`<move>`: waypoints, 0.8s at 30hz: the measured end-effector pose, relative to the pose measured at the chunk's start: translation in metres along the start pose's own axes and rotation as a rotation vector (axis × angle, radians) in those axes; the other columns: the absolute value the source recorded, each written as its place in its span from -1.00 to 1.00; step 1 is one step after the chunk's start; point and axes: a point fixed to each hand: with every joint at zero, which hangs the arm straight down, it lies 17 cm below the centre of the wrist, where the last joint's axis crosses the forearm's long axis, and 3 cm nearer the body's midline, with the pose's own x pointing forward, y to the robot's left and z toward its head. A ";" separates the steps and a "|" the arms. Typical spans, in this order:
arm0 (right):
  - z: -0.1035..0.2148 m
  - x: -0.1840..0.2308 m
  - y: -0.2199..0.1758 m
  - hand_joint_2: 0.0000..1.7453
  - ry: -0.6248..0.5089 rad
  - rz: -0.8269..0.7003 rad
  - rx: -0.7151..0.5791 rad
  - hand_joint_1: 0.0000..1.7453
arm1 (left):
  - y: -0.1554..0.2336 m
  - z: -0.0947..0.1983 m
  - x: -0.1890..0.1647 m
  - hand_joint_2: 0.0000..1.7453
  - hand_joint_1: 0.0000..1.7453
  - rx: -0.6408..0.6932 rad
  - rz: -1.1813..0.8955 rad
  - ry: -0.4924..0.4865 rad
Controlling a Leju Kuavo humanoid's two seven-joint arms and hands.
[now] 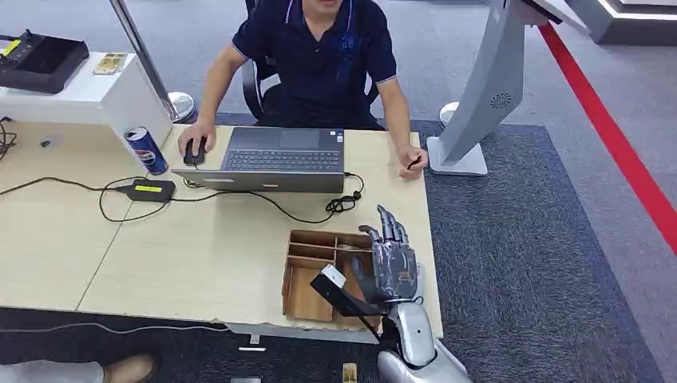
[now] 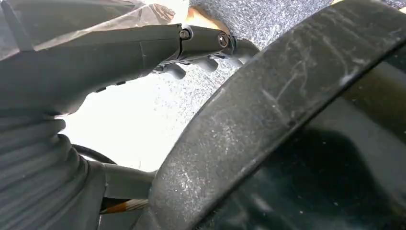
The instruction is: Pass the card to the sensor for recognition and then transmit it.
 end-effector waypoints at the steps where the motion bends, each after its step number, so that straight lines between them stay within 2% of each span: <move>1: 0.000 0.000 0.000 1.00 0.000 0.000 0.000 -0.24 | 0.000 0.000 0.000 1.00 -1.00 0.000 0.000 0.000; 12: 0.000 0.000 0.000 1.00 0.000 0.000 0.000 -0.28 | 0.000 0.000 0.000 1.00 -1.00 0.000 0.000 0.000; 14: 0.000 0.000 0.000 1.00 0.000 0.000 0.000 -0.14 | 0.000 0.000 0.000 1.00 -1.00 0.000 0.000 0.000; 16: 0.000 0.000 0.000 1.00 0.000 0.000 0.000 0.58 | 0.000 0.000 0.000 1.00 -1.00 0.000 0.000 0.000; 17: 0.000 0.000 0.000 1.00 0.000 0.000 0.000 0.50 | 0.000 0.000 0.000 1.00 -1.00 0.000 0.000 0.000; 22: 0.000 0.000 0.000 1.00 0.000 0.000 0.000 0.60 | 0.000 0.000 0.000 1.00 -1.00 0.000 0.000 0.000; 24: 0.000 0.000 0.000 1.00 0.000 0.000 0.000 0.58 | 0.000 0.000 0.000 1.00 -1.00 0.000 0.000 0.000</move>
